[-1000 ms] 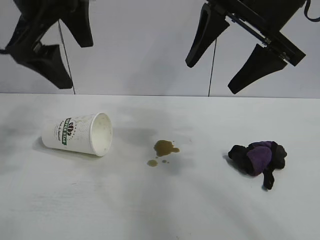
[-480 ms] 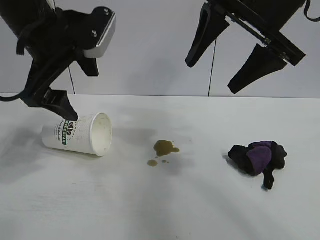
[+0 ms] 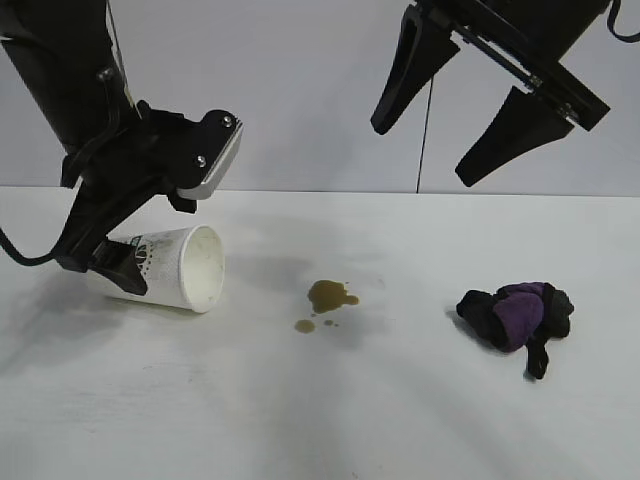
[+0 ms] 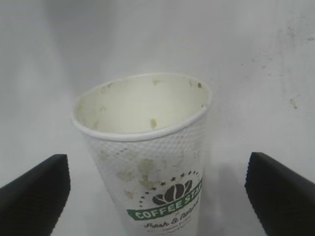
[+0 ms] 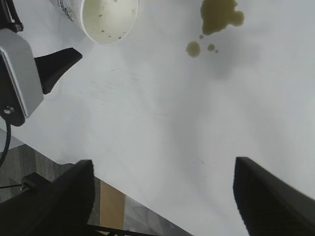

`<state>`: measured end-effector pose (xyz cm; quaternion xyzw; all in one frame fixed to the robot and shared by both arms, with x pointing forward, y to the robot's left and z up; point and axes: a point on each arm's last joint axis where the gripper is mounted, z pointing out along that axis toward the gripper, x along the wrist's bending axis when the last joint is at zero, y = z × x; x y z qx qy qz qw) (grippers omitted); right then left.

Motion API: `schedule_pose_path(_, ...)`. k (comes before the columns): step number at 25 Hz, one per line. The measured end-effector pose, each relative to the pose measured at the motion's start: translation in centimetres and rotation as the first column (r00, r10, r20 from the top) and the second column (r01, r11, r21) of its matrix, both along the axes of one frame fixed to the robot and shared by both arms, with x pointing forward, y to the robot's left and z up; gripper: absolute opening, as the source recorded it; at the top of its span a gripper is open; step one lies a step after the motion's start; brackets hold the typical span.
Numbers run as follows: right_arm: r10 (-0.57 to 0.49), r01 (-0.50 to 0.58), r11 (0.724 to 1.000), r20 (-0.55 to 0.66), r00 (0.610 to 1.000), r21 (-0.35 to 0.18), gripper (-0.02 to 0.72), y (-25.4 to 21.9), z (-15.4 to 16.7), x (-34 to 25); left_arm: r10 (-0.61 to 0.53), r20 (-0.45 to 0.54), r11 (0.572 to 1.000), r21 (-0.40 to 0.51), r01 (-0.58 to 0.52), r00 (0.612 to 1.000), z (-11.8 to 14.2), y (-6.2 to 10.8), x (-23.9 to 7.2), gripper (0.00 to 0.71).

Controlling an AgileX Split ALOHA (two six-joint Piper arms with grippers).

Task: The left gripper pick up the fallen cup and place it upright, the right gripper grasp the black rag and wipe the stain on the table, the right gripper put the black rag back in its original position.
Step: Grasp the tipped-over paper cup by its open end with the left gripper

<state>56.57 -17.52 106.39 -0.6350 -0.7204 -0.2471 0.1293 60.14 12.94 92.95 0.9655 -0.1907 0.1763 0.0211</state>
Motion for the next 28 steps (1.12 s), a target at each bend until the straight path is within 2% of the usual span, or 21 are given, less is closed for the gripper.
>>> schedule_pose_path(3,0.001,-0.001,1.0,0.0,1.0,0.001,0.537,0.0,0.0,0.0,0.006,0.002,1.0,-0.004,-0.006,1.0,-0.6,-0.1,0.2,0.695)
schedule_pose_path(10,0.001,-0.001,1.0,0.0,1.0,0.001,0.537,0.0,0.0,0.0,0.119,0.035,0.992,-0.051,-0.117,0.992,-0.9,-0.5,1.5,0.656)
schedule_pose_path(18,0.003,-0.003,1.0,0.002,1.0,0.0,0.537,0.0,0.0,0.0,0.107,0.012,0.994,-0.023,-0.106,0.994,-2.5,-1.0,1.5,0.654)
schedule_pose_path(23,0.004,-0.004,1.0,0.002,1.0,0.0,0.537,0.0,0.0,0.0,0.101,0.025,0.994,-0.034,-0.1,0.995,-2.5,-1.4,1.6,0.653)
schedule_pose_path(28,0.004,-0.004,1.0,0.002,1.0,0.001,0.537,0.0,0.0,0.0,0.111,0.027,0.993,-0.042,-0.11,0.993,-2.5,-1.4,1.6,0.575)
